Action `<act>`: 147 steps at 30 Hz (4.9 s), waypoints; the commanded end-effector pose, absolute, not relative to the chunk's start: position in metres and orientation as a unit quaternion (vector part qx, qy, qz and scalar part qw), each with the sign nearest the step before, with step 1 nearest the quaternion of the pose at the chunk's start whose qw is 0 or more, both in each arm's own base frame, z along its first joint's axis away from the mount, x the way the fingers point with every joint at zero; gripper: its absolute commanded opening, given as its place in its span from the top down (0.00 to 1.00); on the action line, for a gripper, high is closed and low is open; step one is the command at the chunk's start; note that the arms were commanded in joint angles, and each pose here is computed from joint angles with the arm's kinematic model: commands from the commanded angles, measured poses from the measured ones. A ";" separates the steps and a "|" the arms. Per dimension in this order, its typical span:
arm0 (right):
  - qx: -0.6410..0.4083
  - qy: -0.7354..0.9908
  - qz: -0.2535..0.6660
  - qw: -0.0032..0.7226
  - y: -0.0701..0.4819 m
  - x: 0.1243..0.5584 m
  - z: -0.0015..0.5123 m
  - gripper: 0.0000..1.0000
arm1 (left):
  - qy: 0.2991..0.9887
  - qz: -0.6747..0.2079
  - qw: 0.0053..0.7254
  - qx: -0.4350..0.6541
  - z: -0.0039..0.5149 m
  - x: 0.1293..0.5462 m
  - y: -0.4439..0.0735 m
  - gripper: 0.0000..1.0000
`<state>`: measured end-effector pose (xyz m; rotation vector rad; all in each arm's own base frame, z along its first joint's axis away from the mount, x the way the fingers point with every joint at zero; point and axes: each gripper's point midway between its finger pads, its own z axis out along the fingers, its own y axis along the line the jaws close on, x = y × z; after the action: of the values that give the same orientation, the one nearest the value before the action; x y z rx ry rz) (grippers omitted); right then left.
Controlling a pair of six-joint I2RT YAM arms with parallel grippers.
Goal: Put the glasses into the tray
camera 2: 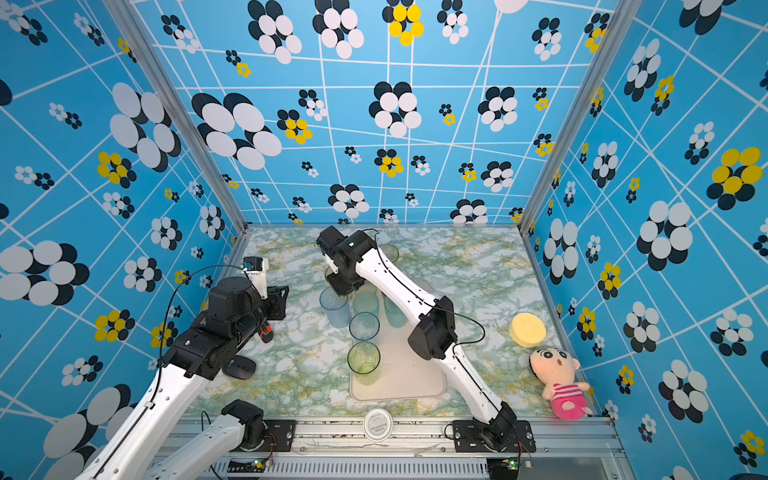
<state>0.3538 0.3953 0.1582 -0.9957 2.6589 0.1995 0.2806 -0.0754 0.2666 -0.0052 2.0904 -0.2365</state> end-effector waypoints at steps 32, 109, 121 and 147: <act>-0.343 0.927 0.092 0.123 0.406 0.348 0.142 0.97 | 0.868 -0.093 0.487 -0.003 0.255 0.277 -0.068 0.66; -0.263 0.947 0.036 0.183 0.221 0.259 0.193 1.00 | 0.899 -0.126 0.419 0.002 0.238 0.297 -0.089 0.68; -0.259 0.953 0.007 0.156 0.220 0.266 0.164 1.00 | 0.902 -0.123 0.414 0.004 0.235 0.299 -0.090 0.68; -0.242 0.960 0.005 0.141 0.216 0.275 0.139 1.00 | 0.903 -0.122 0.411 0.004 0.234 0.299 -0.089 0.67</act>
<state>0.2720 0.2175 0.1440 -0.7258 2.7568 0.0182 0.2954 -0.0889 0.2243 0.0189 2.2921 -0.2889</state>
